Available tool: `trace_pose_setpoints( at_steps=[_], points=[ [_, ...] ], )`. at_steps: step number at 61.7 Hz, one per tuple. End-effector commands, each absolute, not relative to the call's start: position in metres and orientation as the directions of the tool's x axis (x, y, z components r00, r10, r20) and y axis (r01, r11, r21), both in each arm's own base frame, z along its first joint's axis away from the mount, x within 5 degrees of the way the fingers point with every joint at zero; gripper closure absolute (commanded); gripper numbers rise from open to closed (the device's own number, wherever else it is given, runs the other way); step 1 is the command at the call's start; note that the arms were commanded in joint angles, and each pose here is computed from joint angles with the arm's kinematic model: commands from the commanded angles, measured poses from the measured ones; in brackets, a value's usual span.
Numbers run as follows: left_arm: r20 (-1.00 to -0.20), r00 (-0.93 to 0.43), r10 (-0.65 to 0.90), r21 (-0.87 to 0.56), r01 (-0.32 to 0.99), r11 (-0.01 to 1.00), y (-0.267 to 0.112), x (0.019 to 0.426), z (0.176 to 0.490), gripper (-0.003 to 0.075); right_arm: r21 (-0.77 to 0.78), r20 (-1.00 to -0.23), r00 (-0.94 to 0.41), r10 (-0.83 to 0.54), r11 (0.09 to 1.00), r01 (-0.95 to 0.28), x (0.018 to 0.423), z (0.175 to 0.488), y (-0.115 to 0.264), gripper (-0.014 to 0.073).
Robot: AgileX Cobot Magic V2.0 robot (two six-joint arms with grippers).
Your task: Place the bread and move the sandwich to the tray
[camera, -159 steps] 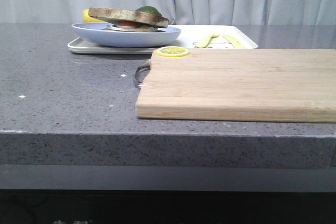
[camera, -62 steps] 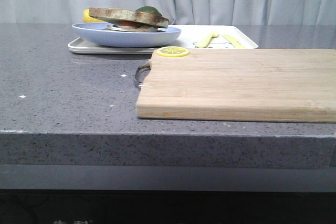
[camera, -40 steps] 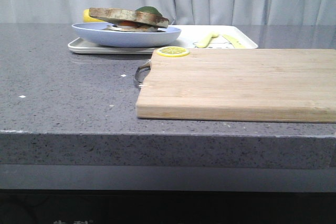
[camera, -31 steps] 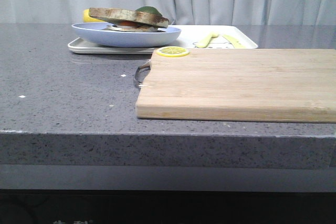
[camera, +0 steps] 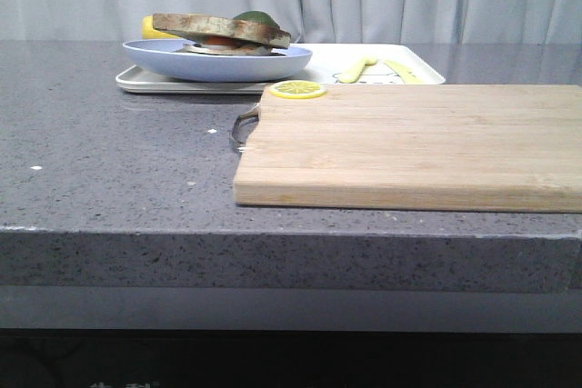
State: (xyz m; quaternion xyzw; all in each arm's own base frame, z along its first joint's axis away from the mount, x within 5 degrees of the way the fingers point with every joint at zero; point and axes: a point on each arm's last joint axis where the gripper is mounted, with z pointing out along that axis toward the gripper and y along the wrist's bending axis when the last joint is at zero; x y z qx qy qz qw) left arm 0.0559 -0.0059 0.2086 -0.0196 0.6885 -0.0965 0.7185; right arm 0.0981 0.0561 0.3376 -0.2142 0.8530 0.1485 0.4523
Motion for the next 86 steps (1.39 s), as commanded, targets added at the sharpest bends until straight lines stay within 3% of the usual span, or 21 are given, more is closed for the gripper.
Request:
trace_pose_setpoints(
  at_steps=[1,86],
  points=[
    [-0.974,0.138,-0.182,-0.164,0.127,0.978,-0.0054,0.0531,0.2173,0.0741,0.052,-0.881,-0.432,-0.19,0.87,-0.489,0.1009,0.3508,0.0557,0.0666],
    [-0.975,0.129,-0.182,-0.165,0.136,0.977,-0.006,0.0531,0.2166,0.0741,0.053,-0.881,-0.434,-0.191,0.87,-0.489,0.1008,0.3507,0.0557,0.0666]
  ],
)
